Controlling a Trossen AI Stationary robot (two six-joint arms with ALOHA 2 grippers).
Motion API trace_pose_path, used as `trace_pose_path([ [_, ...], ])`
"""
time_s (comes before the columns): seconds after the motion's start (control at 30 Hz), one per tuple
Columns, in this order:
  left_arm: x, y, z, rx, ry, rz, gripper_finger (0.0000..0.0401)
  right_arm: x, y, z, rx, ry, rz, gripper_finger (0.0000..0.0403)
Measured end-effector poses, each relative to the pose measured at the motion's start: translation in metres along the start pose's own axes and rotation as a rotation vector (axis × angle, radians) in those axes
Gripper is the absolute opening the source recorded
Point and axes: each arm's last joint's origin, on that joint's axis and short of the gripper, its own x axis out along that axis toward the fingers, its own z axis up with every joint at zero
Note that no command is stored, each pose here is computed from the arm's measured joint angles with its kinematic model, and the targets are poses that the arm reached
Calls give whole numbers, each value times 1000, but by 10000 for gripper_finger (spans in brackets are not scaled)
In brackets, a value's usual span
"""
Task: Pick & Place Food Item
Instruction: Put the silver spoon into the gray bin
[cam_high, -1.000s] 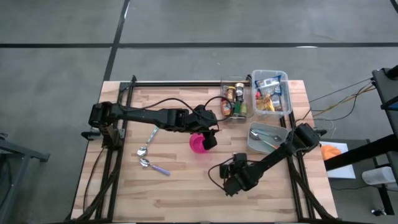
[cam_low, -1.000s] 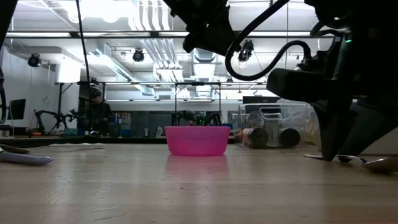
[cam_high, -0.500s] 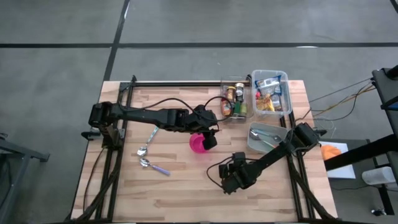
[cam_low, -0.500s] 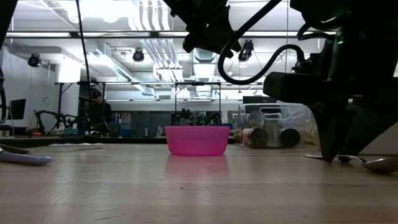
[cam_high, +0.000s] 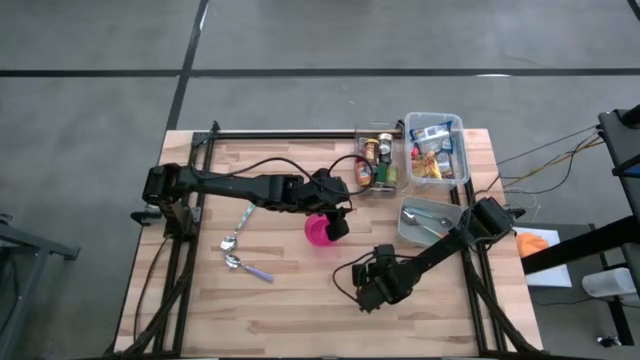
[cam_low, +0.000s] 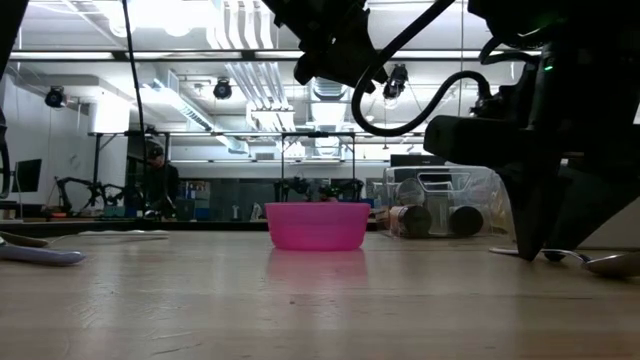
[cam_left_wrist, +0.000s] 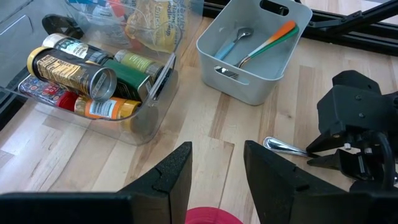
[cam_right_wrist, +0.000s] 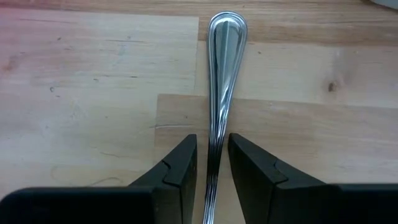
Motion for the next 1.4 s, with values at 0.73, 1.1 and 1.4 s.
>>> trace_pose_path([
  [0.73, 0, 0, 0, 0, 0, 0, 147, 0, 0, 1, 3, -29, 8, 25],
  [1.1, 0, 0, 0, 0, 0, 0, 146, -1, 0, 1, 3, -35, 16, 24],
  [1.4, 0, 0, 0, 0, 0, 0, 146, -20, 2, 9, -20, -72, 55, 23],
])
